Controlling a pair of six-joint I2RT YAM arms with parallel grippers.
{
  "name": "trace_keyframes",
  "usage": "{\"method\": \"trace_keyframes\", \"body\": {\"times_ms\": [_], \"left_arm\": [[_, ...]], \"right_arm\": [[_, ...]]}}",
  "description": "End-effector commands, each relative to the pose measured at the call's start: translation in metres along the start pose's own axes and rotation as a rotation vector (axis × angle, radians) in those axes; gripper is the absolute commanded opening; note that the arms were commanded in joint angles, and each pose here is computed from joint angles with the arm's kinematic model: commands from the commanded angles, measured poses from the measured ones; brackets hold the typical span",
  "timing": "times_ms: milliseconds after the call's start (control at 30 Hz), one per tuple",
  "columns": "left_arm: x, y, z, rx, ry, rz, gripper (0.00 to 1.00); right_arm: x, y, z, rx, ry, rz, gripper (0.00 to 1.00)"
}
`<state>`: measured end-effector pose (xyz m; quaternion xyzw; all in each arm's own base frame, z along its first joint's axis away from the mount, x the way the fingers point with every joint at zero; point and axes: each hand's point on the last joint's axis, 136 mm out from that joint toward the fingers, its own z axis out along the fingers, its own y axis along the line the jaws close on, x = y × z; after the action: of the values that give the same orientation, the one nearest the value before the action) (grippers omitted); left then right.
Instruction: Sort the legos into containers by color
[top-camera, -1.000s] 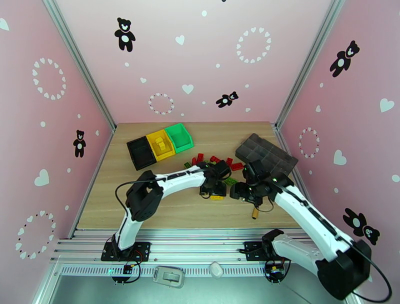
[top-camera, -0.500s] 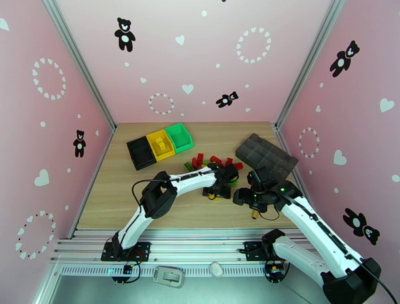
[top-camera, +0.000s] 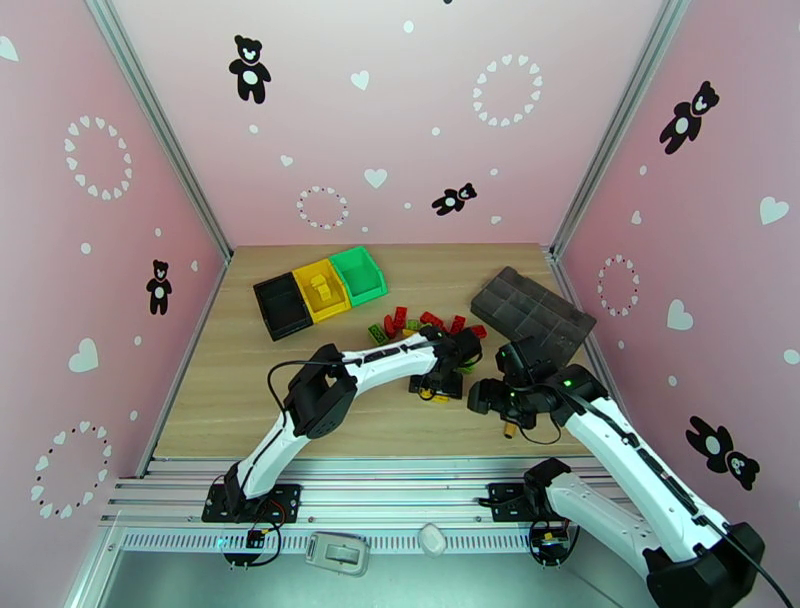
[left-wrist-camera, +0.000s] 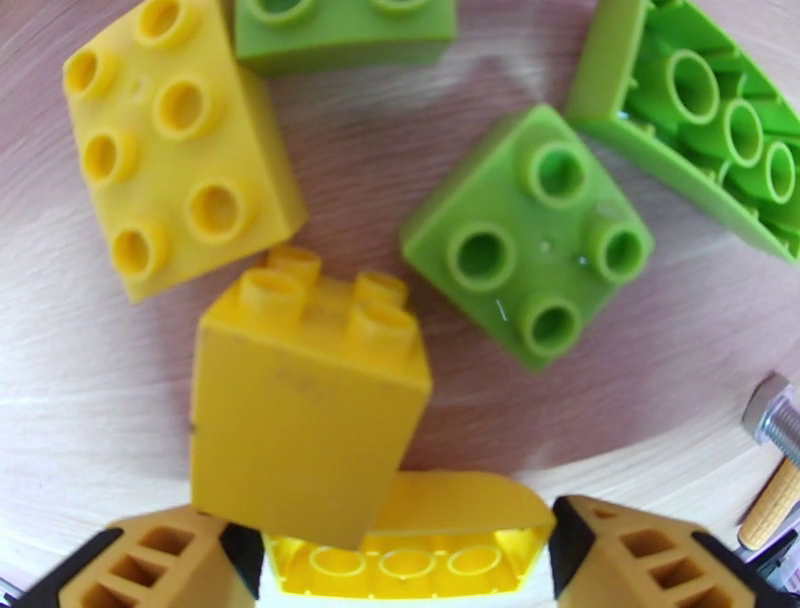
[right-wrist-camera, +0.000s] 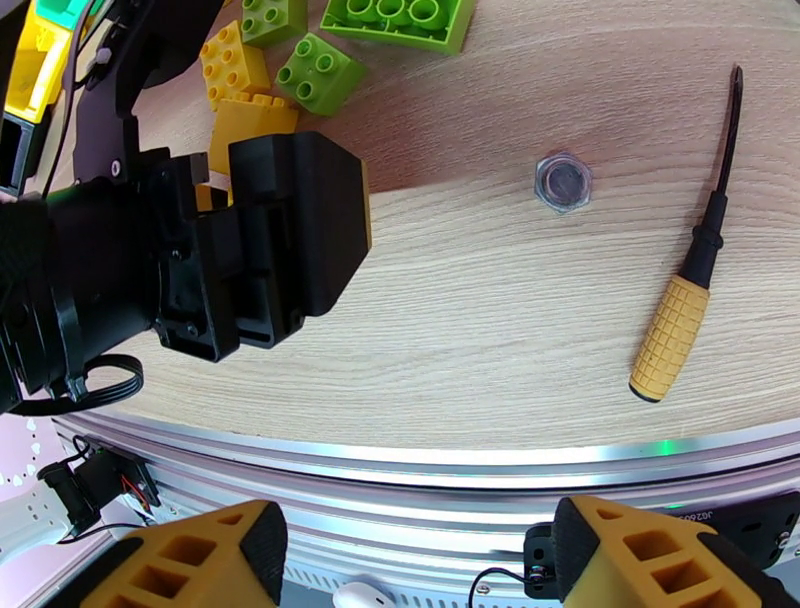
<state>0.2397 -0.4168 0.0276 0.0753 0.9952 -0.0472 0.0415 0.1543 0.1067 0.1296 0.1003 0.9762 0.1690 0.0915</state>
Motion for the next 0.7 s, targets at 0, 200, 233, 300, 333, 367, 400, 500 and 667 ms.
{"method": "trace_keyframes", "body": {"times_ms": [0, 200, 233, 300, 333, 367, 400, 500, 667], "left_arm": [[0.008, 0.006, 0.006, -0.045, 0.009, 0.014, 0.72], [0.006, 0.005, -0.005, -0.029, -0.013, 0.020, 0.57], [0.005, 0.005, -0.009, -0.024, -0.019, 0.024, 0.56], [0.003, 0.006, -0.018, -0.015, -0.032, 0.025, 0.55], [0.003, 0.005, -0.022, -0.006, -0.038, 0.027, 0.55], [0.002, 0.008, -0.027, 0.001, -0.044, 0.023, 0.55], [0.000, 0.010, -0.032, 0.010, -0.054, 0.018, 0.54], [-0.008, 0.020, -0.050, 0.044, -0.089, -0.008, 0.53], [-0.028, 0.049, -0.082, 0.087, -0.158, -0.066, 0.52]], "right_arm": [[0.003, -0.003, 0.003, 0.001, 0.012, 0.011, 0.75], [0.002, -0.001, 0.005, -0.009, 0.009, 0.014, 0.75], [0.001, 0.000, 0.006, -0.012, 0.011, 0.013, 0.75], [-0.001, 0.004, 0.007, -0.030, 0.009, 0.013, 0.74], [-0.002, 0.007, 0.007, -0.040, 0.009, 0.013, 0.73], [-0.004, 0.011, 0.008, -0.056, 0.008, 0.013, 0.73], [-0.006, 0.015, 0.010, -0.073, 0.010, 0.014, 0.72], [-0.015, 0.032, 0.014, -0.141, 0.009, 0.009, 0.71], [-0.030, 0.066, 0.027, -0.217, 0.029, -0.012, 0.70]]}}
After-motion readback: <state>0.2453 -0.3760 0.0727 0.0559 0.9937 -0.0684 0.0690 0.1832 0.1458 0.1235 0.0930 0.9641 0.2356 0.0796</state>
